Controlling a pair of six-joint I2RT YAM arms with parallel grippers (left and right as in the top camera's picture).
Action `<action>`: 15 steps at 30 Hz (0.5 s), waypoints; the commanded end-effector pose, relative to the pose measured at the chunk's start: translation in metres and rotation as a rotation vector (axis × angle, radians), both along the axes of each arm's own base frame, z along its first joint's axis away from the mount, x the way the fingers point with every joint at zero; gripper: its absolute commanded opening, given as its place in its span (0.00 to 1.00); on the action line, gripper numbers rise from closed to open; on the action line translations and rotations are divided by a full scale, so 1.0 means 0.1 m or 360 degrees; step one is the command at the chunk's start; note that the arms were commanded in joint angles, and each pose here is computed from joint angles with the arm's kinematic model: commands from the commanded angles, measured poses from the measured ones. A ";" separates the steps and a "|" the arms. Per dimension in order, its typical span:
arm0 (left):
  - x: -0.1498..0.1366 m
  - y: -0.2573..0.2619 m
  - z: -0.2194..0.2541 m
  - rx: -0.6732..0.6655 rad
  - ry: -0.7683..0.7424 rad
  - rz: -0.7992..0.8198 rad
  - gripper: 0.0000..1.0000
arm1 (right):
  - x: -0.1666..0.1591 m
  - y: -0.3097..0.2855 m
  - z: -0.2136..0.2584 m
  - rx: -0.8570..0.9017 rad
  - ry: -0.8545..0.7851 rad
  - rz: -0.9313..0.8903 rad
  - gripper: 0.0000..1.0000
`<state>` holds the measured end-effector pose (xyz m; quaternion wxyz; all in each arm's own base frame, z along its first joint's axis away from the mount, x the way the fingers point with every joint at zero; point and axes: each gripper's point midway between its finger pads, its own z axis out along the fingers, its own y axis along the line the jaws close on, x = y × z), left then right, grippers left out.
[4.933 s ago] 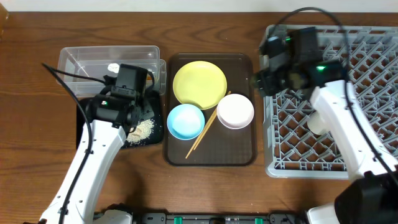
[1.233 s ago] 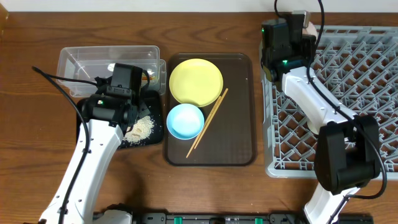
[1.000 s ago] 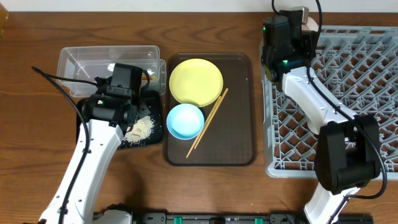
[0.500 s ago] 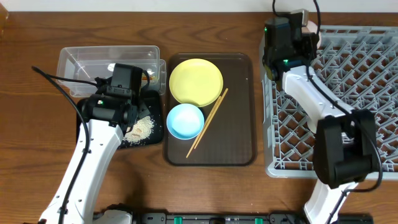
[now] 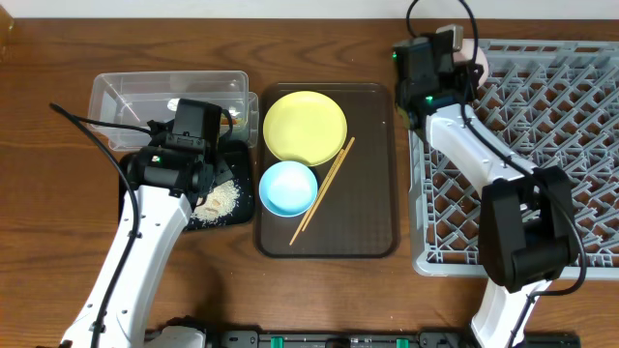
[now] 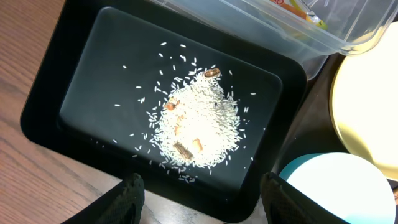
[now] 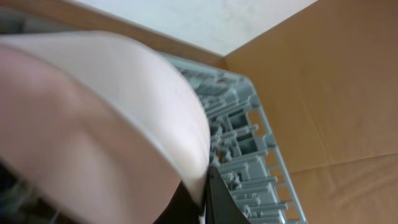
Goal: Sort waste into correct bins and load items into the dishwasher rack
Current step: 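Carry the pink bowl to the back of the rack and set it upright, then reach the right gripper to the light-blue bowl and grasp its rim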
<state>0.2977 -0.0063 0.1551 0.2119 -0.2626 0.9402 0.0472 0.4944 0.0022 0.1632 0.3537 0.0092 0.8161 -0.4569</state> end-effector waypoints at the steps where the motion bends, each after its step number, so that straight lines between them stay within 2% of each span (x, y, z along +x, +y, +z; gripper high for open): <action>1: -0.02 0.03 -0.05 0.0015 0.0026 0.0017 0.63 | -0.06 0.24 -0.31 0.0208 0.0084 0.0099 0.01; 5: -0.02 0.03 -0.05 0.0014 0.0026 0.0017 0.63 | -0.22 0.42 -0.59 0.0466 0.0220 0.0132 0.01; 9: -0.02 0.03 -0.05 0.0015 0.0026 0.0017 0.63 | -0.34 0.49 -0.62 0.0578 0.0265 0.0126 0.02; 10: -0.02 0.03 -0.05 0.0015 0.0026 0.0017 0.63 | -0.36 0.50 -0.58 0.0599 0.0260 0.0126 0.08; 12: -0.02 0.03 -0.05 0.0015 0.0026 0.0017 0.63 | -0.38 0.52 -0.50 0.0633 0.0250 0.0141 0.25; 14: -0.02 0.03 -0.05 0.0015 0.0026 0.0017 0.63 | -0.40 0.56 -0.38 0.0689 0.0227 0.0175 0.33; 15: -0.02 0.03 -0.05 0.0016 0.0027 0.0017 0.63 | -0.41 0.59 -0.31 0.0731 0.0212 0.0201 0.44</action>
